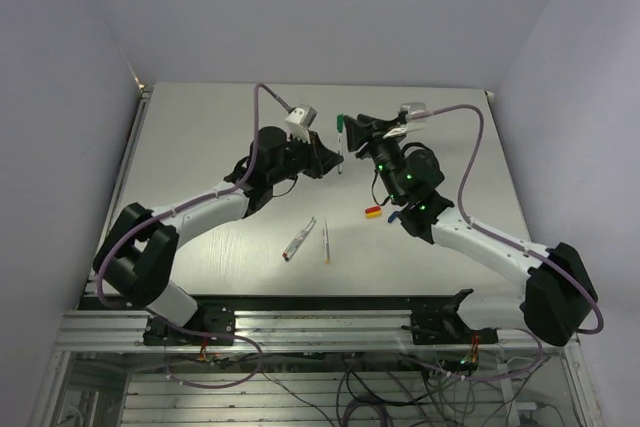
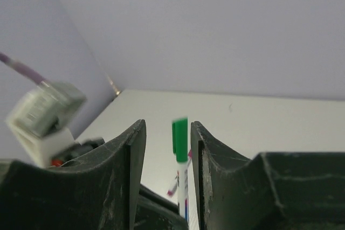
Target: Insert the pens into the pen caps
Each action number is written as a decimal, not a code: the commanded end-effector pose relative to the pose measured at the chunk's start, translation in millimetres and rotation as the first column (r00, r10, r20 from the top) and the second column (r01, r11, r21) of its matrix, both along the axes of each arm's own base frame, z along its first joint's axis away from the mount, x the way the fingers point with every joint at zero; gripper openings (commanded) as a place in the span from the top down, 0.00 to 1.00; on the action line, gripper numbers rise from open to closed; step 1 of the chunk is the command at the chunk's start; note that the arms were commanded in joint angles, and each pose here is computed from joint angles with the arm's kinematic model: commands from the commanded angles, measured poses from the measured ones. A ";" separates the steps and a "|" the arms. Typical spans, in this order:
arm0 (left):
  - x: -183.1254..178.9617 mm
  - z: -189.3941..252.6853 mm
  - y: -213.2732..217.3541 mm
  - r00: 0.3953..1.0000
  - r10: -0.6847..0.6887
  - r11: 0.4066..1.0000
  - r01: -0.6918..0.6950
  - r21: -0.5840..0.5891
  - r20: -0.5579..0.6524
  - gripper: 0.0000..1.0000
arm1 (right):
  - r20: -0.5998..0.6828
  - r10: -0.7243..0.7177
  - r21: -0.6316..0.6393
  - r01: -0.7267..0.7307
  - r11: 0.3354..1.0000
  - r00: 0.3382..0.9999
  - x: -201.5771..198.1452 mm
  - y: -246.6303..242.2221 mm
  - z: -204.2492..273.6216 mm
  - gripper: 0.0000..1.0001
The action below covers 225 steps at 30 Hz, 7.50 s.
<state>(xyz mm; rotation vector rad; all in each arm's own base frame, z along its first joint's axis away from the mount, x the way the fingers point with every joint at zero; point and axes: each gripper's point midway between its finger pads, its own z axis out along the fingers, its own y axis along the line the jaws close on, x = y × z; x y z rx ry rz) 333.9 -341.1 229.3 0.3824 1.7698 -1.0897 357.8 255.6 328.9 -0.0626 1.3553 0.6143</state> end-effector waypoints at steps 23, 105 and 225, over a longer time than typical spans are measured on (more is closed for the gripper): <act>136.1 -171.5 106.5 0.838 0.510 0.696 -0.270 0.666 -0.193 0.93 | -0.191 -0.336 -0.127 0.316 0.940 0.922 -16.5 -84.7 -67.5 0.67; -74.3 -168.8 126.0 0.851 0.381 0.658 0.025 0.753 -0.361 0.47 | -0.385 -0.463 -0.111 0.458 0.882 0.798 -35.4 -132.9 -133.5 0.69; -43.4 -193.4 166.2 0.781 0.616 0.439 -0.226 0.870 -0.108 0.93 | -0.821 -0.429 -0.359 0.244 0.901 0.377 -24.9 -76.6 -293.3 0.65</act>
